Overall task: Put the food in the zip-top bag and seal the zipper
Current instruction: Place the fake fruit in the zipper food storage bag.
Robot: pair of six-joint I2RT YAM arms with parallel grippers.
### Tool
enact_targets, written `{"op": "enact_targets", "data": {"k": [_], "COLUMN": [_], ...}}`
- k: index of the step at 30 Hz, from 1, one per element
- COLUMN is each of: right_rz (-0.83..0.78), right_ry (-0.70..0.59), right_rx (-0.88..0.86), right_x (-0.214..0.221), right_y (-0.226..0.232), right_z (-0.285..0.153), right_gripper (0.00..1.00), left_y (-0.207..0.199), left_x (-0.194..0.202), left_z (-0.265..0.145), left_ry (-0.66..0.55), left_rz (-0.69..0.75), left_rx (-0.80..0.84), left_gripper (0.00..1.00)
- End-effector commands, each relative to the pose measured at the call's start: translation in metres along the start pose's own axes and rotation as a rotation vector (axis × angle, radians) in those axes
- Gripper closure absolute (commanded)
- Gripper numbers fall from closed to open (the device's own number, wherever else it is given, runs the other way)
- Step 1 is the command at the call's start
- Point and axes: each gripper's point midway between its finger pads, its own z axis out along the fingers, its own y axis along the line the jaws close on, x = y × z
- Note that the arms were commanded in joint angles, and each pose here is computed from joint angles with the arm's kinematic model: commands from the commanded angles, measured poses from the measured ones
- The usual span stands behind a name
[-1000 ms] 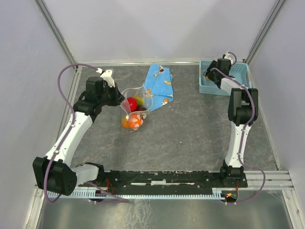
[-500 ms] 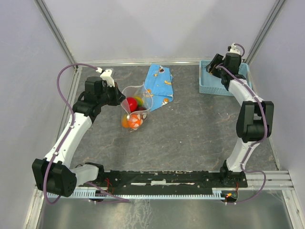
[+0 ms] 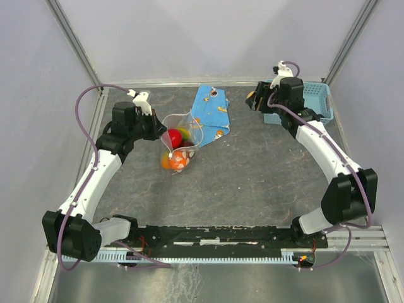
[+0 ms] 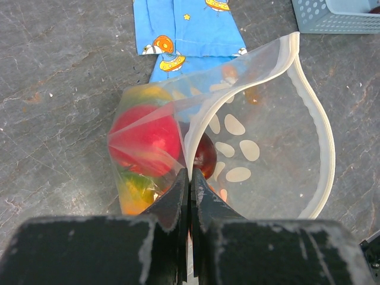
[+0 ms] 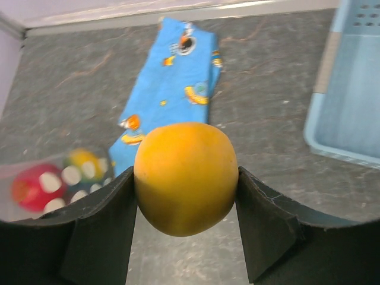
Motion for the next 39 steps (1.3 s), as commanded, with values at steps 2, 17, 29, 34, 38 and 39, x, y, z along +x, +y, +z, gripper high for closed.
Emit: {"op": "enact_targets", "data": {"k": [2,17,29,34,38,39], "right_rz": [-0.084,-0.208,-0.357,-0.394,-0.42,-0.425], "right_ry": [-0.036,0.013,0.084,0.147,0.201,0.206], "right_rx": [-0.13,-0.45,-0.601,-0.6,-0.554,-0.543], "right_x": [-0.007,0.021,0.062,0.085,0.103,0.104], "right_y": [0.056,0.188,0.272,0.288,0.286,0.285], "right_z": [-0.041,-0.085,-0.084,-0.066,-0.044,-0.04], "right_gripper": [0.51,0.51,0.49,0.48,0.48,0.48], "left_y": [-0.011,-0.014,-0.014,-0.015,-0.015,-0.015], "left_x": [-0.02,-0.02,-0.022,-0.022,-0.022,-0.022], "left_z": [-0.007,-0.008,-0.009,-0.009,-0.009,-0.009], "left_ry": [-0.079,-0.08,-0.088,-0.089,-0.089,-0.088], "left_rz": [-0.02,-0.019,-0.017,-0.017,-0.018,-0.018], "left_rx": [0.041,0.053,0.054,0.058,0.059,0.059], "left_gripper": [0.97,0.97,0.97,0.97,0.97,0.97]}}
